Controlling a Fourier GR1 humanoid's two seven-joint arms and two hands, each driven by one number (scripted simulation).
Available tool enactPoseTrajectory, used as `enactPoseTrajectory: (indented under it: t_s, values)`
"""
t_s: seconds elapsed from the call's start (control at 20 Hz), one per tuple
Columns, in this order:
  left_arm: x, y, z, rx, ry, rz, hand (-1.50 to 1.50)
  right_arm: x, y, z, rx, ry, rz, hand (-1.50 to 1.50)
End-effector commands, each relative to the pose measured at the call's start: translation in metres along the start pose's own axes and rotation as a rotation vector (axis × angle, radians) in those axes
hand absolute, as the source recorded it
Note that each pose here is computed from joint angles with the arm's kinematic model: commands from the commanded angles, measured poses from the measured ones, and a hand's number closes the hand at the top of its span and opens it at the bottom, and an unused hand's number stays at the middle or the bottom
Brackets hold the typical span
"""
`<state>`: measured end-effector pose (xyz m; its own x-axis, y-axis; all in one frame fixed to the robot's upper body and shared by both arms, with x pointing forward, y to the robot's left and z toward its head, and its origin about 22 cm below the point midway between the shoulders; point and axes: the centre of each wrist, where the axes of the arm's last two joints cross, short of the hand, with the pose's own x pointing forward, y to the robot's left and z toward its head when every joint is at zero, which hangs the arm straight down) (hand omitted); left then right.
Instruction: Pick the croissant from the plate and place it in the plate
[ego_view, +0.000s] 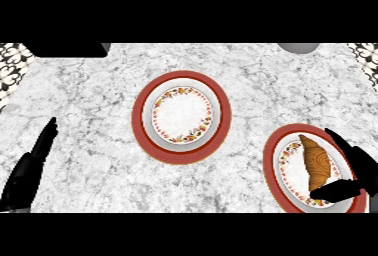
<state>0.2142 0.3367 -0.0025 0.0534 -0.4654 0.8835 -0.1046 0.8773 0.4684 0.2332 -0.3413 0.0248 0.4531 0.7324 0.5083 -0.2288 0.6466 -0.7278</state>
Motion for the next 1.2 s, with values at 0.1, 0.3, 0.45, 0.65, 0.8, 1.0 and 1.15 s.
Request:
enactPoseTrajectory:
  t_s: [0.1,0.3,0.45,0.65,0.8,1.0,1.15]
  values:
    - [0.007,0.001,0.009,-0.006,0.006,-0.006,0.00,-0.016,0.019,-0.015,0.007,0.006,-0.002,-1.50]
    - [-0.004,-0.018,0.000,0.006,-0.004,-0.016,0.00,0.004,0.002,-0.014,0.012,-0.032,-0.017,1.50]
    - [-0.017,-0.037,-0.013,0.002,-0.010,-0.010,0.00,-0.013,0.036,-0.027,0.001,-0.090,-0.028,1.50]
    - [0.004,-0.005,0.001,0.004,-0.003,0.005,0.00,0.007,0.015,-0.031,-0.034,-0.090,-0.022,1.50]
    - [-0.001,0.010,-0.005,-0.002,0.008,-0.011,0.00,-0.015,0.022,-0.028,-0.042,-0.086,0.027,1.50]
    - [0.020,-0.019,-0.021,-0.078,-0.103,0.006,0.00,0.086,-0.034,-0.061,0.039,-0.423,0.349,1.50]
    - [0.030,-0.026,-0.026,-0.126,-0.150,0.006,0.00,0.115,-0.052,-0.060,0.087,-0.577,0.504,1.50]
